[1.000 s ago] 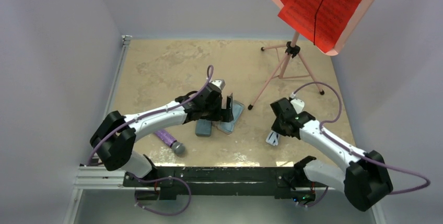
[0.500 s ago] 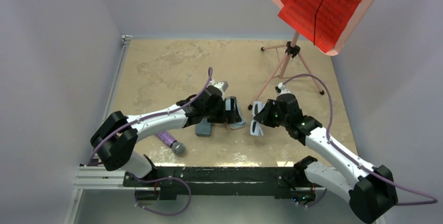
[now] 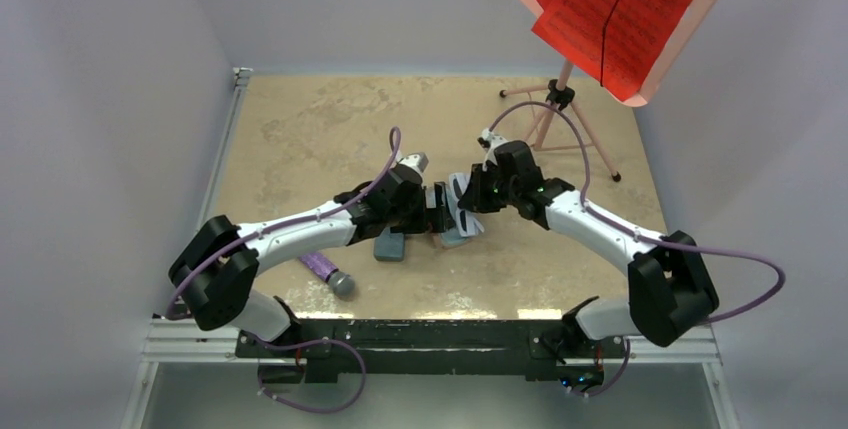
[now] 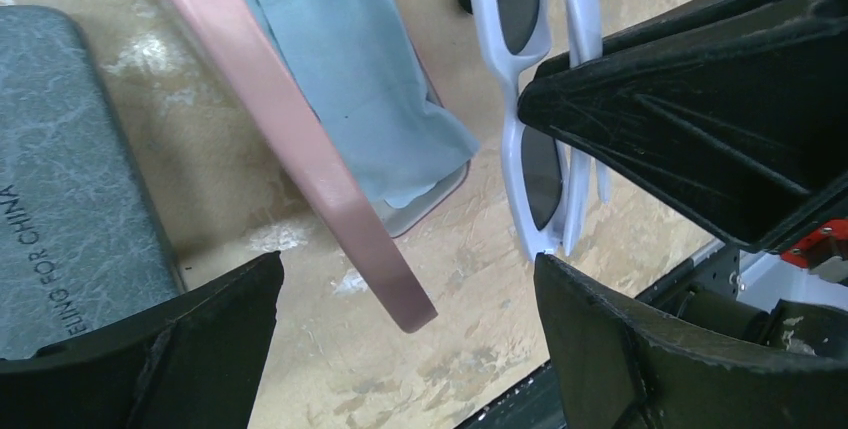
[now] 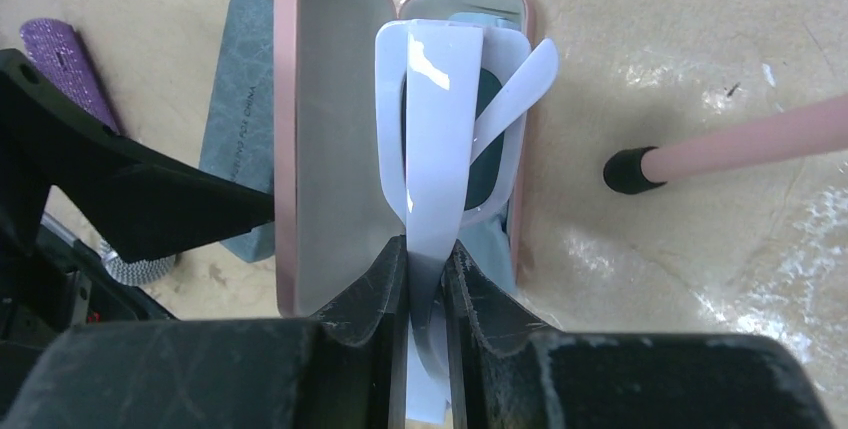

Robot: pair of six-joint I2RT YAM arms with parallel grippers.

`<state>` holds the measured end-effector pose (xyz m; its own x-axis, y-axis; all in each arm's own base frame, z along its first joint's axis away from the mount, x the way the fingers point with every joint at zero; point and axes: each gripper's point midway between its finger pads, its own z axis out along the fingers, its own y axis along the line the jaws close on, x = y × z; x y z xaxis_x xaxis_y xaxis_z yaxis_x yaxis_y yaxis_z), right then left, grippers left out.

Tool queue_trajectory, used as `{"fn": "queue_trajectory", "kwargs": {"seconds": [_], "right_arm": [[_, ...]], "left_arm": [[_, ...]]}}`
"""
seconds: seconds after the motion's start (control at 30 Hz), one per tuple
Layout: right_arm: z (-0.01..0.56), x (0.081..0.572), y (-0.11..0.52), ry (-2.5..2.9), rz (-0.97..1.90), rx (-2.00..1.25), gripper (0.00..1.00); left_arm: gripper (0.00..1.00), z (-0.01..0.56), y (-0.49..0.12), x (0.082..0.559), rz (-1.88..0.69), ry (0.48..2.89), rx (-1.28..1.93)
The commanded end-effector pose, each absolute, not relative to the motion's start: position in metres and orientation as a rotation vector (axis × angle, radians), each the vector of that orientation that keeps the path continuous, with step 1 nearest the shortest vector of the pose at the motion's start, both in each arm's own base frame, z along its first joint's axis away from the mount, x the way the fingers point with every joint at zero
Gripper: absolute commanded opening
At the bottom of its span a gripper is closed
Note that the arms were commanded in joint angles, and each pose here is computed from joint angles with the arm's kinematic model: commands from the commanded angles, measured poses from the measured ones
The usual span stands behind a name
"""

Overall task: Organize the sunglasses
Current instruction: Place the sunglasses in the sunglasses case.

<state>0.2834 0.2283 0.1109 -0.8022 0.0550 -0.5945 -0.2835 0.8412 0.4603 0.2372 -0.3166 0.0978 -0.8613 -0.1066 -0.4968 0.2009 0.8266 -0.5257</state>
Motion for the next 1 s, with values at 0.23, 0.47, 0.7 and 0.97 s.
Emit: {"fn": "queue_trajectory", "kwargs": {"seconds": [0.23, 0.47, 0.7, 0.97], "right_arm": [[0.096, 0.306, 0.269, 2.421, 0.709, -0.338, 0.00], [0.081, 0.306, 0.284, 2.451, 0.701, -0.386, 0.00], [0.056, 0.308, 0.276, 2.516, 0.621, -0.353, 0.00], [0.041, 0.314, 0.261, 2.545, 0.477, -0.311, 0.00]], "left_arm": [[1.00, 0.117, -0.298, 0.250, -0.769, 2.388, -0.102], [1.00, 0.107, -0.291, 0.247, -0.749, 2.407, -0.141], [1.00, 0.103, -0.289, 0.246, -0.759, 2.410, -0.161], [1.00, 0.101, -0.290, 0.247, -0.760, 2.416, -0.160]]}}
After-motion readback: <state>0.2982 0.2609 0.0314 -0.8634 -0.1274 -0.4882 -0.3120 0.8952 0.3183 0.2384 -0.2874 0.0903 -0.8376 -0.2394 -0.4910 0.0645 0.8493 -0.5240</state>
